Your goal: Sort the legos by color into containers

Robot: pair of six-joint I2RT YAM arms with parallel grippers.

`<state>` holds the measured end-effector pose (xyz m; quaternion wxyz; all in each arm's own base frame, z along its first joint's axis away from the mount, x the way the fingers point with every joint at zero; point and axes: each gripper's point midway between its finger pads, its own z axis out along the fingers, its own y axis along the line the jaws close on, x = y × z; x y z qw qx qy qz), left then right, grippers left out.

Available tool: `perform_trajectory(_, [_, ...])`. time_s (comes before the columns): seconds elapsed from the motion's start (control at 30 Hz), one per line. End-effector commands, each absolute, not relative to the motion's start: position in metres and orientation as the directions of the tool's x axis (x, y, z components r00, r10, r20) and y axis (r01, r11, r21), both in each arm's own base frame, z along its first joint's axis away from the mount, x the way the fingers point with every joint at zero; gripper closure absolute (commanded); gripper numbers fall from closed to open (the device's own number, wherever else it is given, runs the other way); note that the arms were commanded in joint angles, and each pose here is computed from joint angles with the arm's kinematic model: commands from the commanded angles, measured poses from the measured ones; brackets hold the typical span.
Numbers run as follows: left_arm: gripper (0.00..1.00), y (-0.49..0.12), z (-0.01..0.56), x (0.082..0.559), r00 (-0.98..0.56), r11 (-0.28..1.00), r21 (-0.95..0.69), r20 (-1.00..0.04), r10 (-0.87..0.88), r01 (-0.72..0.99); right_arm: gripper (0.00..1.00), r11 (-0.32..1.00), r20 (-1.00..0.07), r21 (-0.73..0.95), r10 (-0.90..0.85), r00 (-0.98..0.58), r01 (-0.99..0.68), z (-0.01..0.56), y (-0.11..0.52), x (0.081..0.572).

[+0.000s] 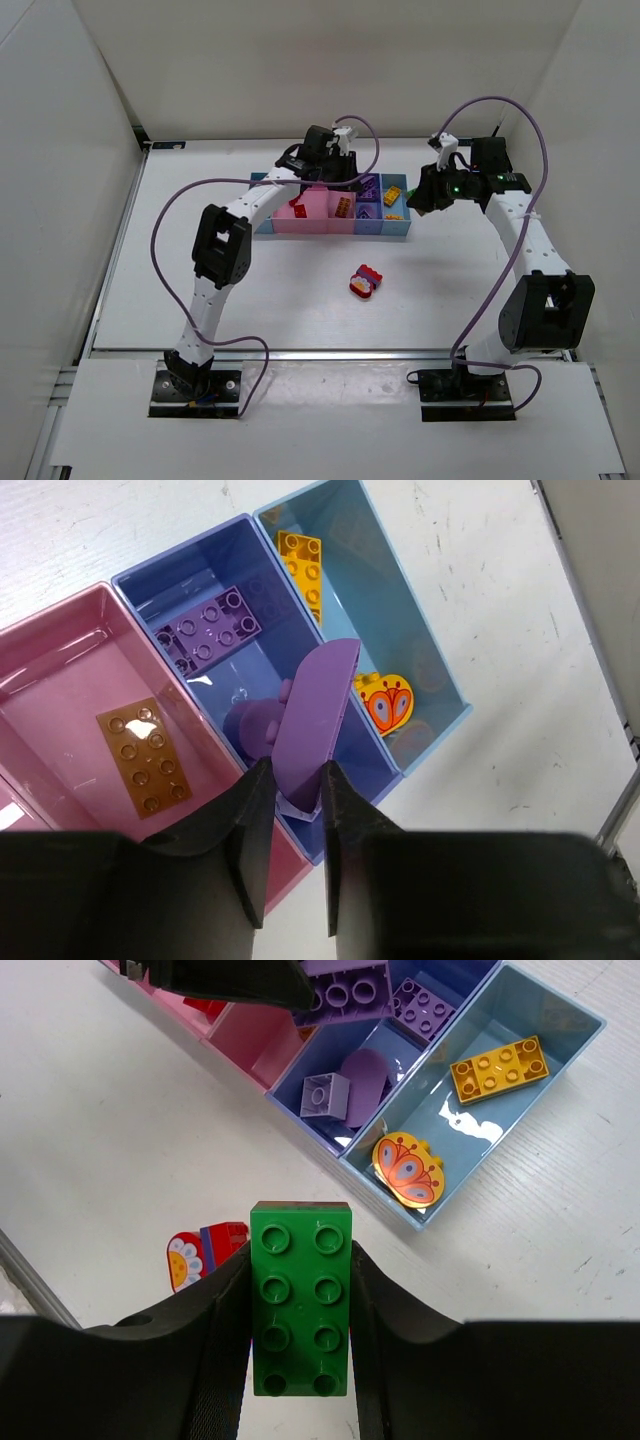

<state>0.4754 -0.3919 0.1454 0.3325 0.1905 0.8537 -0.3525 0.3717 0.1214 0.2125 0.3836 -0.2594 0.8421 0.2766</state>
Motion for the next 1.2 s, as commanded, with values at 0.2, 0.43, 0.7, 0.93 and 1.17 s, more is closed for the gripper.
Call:
perform_trajectory(0.2, [0.45,-0.393,0.159,0.488,-0.674,0.694,-0.447,-0.734,0.076,0.565,0.87,0.697,-0.809,0.267,-0.213,-0.548,-0.665,0.223,0.122,0.370])
perform_trajectory(0.43, [0.48,-0.391,0.202,0.466,-0.609,0.507,-0.497,-0.790,0.071,0.704,0.88,0.568,-0.832,0.341,-0.188,-0.521,-0.749,0.231,0.142,0.359])
perform_trajectory(0.7, [0.43,-0.339,0.296,0.387,-0.547,-0.056,-0.550,-0.835,0.054,0.833,0.90,0.171,-0.833,0.537,-0.042,-0.551,-0.826,0.263,0.177,0.345])
perform_trajectory(0.93, [0.42,-0.311,0.321,0.352,-0.488,-0.169,-0.493,-0.870,0.073,0.854,0.90,-0.021,-0.848,0.530,-0.038,-0.529,-0.848,0.277,0.196,0.343])
perform_trajectory(1.17, [0.44,-0.310,0.323,0.342,-0.474,-0.154,-0.477,-0.879,0.058,0.865,0.94,-0.021,-0.752,0.657,-0.079,-0.654,-0.753,0.279,0.226,0.356])
